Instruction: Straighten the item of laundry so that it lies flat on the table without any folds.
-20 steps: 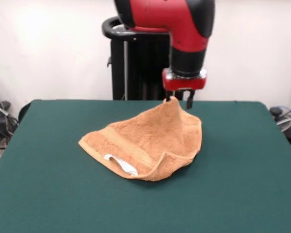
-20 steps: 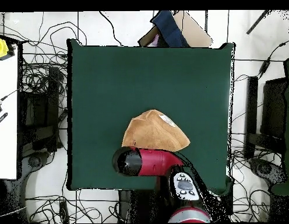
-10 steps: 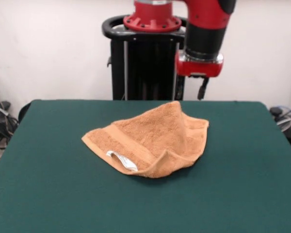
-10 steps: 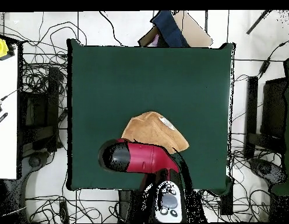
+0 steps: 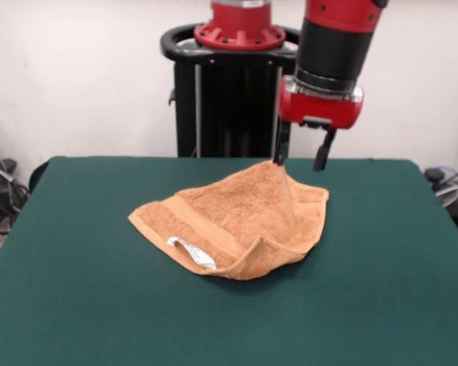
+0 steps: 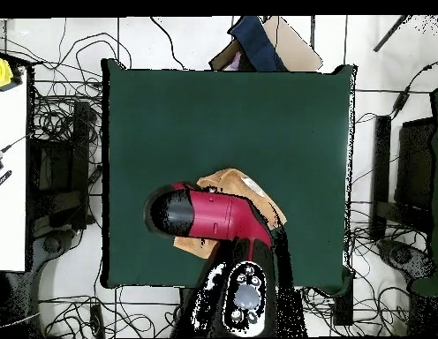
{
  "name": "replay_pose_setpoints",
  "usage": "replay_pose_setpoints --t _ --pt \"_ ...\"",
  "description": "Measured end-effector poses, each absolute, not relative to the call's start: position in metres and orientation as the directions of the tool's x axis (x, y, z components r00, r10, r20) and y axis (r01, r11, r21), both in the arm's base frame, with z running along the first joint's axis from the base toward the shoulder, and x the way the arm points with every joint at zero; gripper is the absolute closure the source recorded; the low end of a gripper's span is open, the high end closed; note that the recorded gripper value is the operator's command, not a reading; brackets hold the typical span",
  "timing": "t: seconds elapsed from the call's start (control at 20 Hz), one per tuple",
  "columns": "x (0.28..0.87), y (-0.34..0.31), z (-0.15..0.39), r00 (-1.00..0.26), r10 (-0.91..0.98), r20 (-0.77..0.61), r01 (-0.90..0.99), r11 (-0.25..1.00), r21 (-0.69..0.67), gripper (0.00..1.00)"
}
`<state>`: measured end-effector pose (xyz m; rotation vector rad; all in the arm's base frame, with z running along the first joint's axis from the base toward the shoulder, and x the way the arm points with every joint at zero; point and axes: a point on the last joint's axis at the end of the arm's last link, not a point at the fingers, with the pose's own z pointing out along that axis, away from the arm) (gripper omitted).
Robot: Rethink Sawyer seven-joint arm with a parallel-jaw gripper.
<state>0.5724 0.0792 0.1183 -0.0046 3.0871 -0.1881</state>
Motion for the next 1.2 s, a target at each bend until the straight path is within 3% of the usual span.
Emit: replay_pose_setpoints --t 0.65,1.2 --pt "0.623 0.039 0.043 -0.952 -0.022 -0.306 0.033 0.984 -0.173 0.0" --pt "0.592 0.019 -0.028 -0.972 0.006 -0.234 0.047 0.984 -0.173 0.0"
